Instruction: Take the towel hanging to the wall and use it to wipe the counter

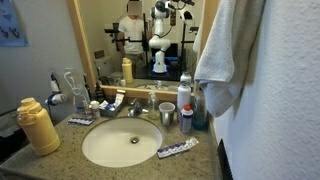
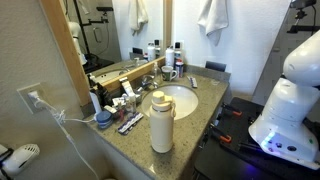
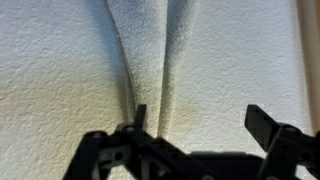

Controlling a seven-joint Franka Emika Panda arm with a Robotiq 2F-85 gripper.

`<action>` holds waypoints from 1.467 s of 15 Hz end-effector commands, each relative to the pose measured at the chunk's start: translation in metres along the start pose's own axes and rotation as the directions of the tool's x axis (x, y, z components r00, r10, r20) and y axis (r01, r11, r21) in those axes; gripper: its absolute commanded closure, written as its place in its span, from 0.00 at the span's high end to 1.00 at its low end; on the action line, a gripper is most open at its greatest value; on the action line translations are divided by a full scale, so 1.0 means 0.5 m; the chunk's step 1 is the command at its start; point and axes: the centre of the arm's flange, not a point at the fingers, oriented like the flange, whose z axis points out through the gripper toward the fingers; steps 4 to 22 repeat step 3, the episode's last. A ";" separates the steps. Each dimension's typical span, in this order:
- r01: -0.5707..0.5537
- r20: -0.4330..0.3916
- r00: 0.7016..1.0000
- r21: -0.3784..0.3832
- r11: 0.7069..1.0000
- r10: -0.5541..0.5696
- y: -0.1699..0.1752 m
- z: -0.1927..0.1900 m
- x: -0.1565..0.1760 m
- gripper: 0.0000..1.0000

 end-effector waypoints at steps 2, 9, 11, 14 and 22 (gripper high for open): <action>0.039 0.010 0.999 0.010 0.999 -0.039 0.001 -0.063 -0.048 1.00; 0.045 0.007 0.999 0.012 0.999 -0.045 -0.002 -0.070 -0.054 1.00; 0.045 0.007 0.999 0.012 0.999 -0.045 -0.002 -0.070 -0.054 1.00; 0.045 0.007 0.999 0.012 0.999 -0.045 -0.002 -0.070 -0.054 1.00; 0.045 0.007 0.999 0.012 0.999 -0.045 -0.002 -0.070 -0.054 1.00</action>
